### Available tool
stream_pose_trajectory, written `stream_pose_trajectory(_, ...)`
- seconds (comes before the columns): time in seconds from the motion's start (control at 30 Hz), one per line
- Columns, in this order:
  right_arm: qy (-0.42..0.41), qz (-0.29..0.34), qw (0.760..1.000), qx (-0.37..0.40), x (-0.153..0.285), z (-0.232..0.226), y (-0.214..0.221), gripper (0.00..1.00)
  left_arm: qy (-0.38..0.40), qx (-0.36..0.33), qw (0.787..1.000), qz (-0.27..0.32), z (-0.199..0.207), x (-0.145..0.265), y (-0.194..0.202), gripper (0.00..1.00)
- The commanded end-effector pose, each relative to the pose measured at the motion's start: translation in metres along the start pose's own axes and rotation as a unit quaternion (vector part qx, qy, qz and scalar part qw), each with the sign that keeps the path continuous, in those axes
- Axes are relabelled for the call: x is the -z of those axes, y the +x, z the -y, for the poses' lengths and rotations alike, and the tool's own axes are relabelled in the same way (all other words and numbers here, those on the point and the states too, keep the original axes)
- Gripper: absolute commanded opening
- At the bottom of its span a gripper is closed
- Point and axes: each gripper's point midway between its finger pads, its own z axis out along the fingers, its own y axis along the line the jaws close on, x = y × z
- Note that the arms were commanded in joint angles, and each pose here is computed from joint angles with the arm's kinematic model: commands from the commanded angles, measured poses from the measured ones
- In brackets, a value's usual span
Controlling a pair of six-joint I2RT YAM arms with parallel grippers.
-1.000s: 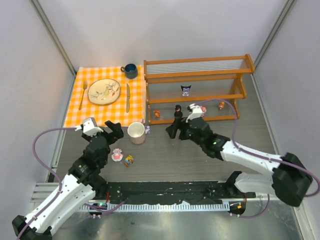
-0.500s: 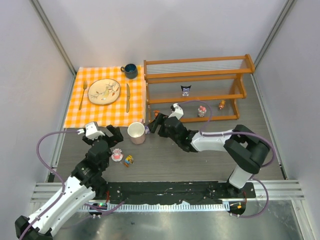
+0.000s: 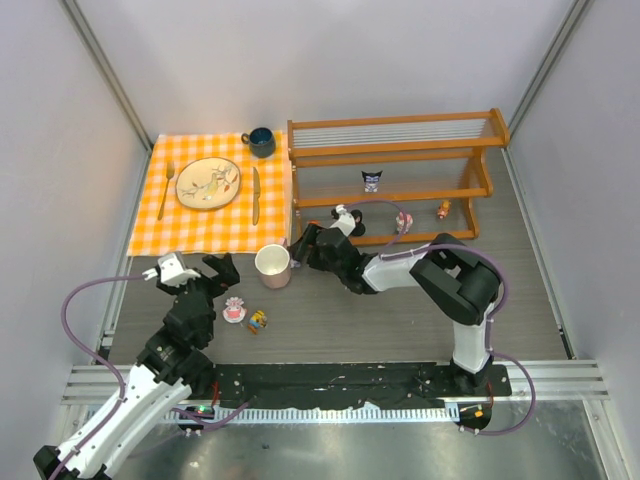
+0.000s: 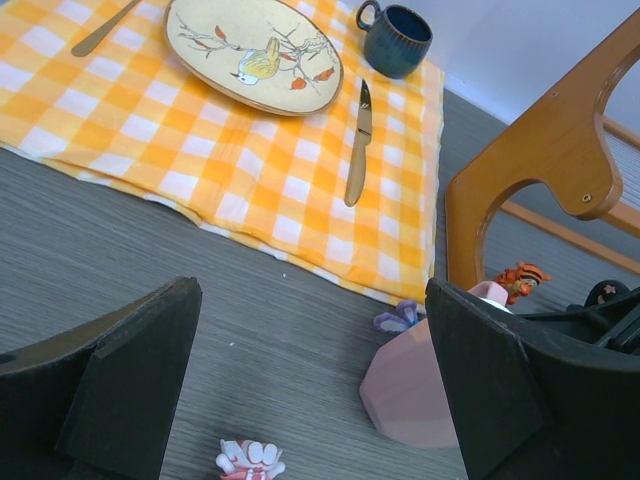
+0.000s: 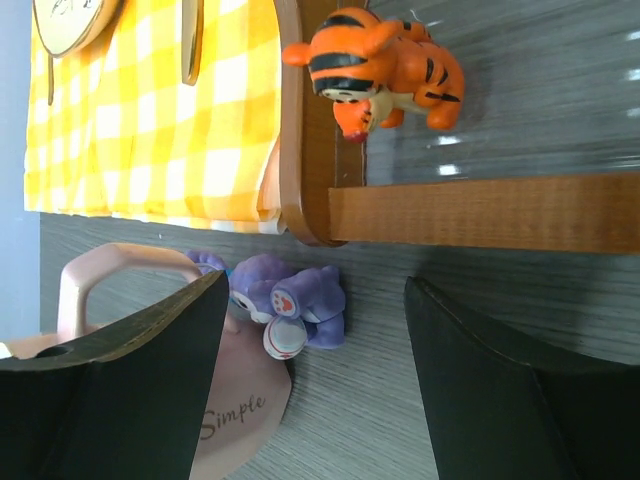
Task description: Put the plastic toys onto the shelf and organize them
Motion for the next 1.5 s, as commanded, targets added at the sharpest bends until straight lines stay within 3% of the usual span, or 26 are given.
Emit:
stream_pose_trajectory(0.0, -0.036, 0.017, 0.999, -0.015, -0.006, -0.026, -0.016, 0.76, -0.012, -0.004, 1.0, 0.01, -0.002, -0.003, -0.005, 1.0)
stream_pose_trajectory(0.43, -0.042, -0.025, 0.999, -0.023, -0.015, -0.021, 0.008, 0.59, -0.011, -0.004, 1.0, 0.01, -0.001, -0.003, -0.005, 1.0)
stream_pose_trajectory(0.73, -0.043, -0.027, 0.999, -0.021, -0.01, -0.014, 0.011, 0.25, -0.011, -0.004, 1.0, 0.01, -0.001, -0.003, -0.005, 1.0)
stream_pose_trajectory(0.93, -0.045, -0.029, 0.999, -0.01, 0.008, -0.011, 0.009, 0.11, -0.012, -0.006, 1.0, 0.009, -0.001, -0.003, -0.005, 1.0)
stream_pose_trajectory(1.2, -0.03, -0.043, 0.998, 0.018, 0.055, 0.009, 0.01, 0.08, -0.013, -0.009, 1.0, 0.009, -0.002, -0.004, -0.004, 1.0)
stream_pose_trajectory(1.47, 0.012, -0.082, 0.995, 0.062, 0.116, 0.039, 0.042, 0.08, -0.013, -0.009, 1.0, 0.008, -0.001, -0.004, -0.003, 1.0)
